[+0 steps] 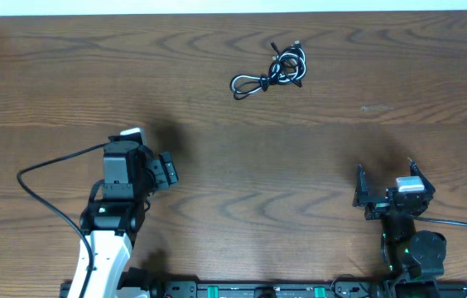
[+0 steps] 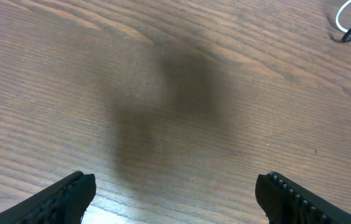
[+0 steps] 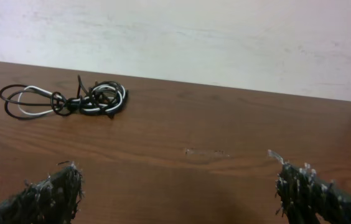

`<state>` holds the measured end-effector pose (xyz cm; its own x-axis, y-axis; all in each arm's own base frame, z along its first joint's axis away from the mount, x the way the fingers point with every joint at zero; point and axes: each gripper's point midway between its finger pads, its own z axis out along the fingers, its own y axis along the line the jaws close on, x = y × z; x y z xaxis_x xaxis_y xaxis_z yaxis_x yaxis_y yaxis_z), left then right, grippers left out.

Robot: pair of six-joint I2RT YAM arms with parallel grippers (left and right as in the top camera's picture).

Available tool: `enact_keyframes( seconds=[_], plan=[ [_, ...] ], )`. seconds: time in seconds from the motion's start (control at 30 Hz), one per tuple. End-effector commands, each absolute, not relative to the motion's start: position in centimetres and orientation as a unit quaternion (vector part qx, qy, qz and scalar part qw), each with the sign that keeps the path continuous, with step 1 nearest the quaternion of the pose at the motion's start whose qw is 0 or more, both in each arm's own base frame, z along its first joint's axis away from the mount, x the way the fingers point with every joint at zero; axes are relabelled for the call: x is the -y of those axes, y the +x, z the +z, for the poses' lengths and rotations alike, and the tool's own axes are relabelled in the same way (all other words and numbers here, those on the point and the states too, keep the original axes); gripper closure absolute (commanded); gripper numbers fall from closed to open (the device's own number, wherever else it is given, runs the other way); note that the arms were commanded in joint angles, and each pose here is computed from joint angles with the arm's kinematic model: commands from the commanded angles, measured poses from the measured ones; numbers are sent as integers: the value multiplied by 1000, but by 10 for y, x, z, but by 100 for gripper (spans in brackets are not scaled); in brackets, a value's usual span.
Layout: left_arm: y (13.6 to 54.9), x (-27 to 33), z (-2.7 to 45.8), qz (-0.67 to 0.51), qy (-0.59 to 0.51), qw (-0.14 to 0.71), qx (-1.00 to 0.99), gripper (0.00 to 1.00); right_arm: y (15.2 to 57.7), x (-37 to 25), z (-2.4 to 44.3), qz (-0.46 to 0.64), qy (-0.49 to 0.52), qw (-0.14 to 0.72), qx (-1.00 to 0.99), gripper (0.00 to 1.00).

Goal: Untangle cables
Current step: 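Raise the left gripper and move it forward toward the cable bundle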

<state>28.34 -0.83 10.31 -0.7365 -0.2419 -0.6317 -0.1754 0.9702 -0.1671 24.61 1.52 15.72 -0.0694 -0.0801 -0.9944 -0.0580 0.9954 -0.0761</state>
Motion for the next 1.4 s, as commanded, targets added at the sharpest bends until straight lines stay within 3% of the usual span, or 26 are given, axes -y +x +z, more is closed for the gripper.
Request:
enact_keyframes(
  seconds=[0.0,0.57,1.37],
  plan=[
    [291,16,109,-57,-87,338,-935,13,246,-14,157,-14,-51,681,-731,1],
    [293,26,97,-73,-59,301,-949,13,246,-14,157,-14,-51,681,-731,1],
    [301,27,104,-77,-57,320,-943,12,246,-14,157,-14,-51,681,-731,1]
  ],
)
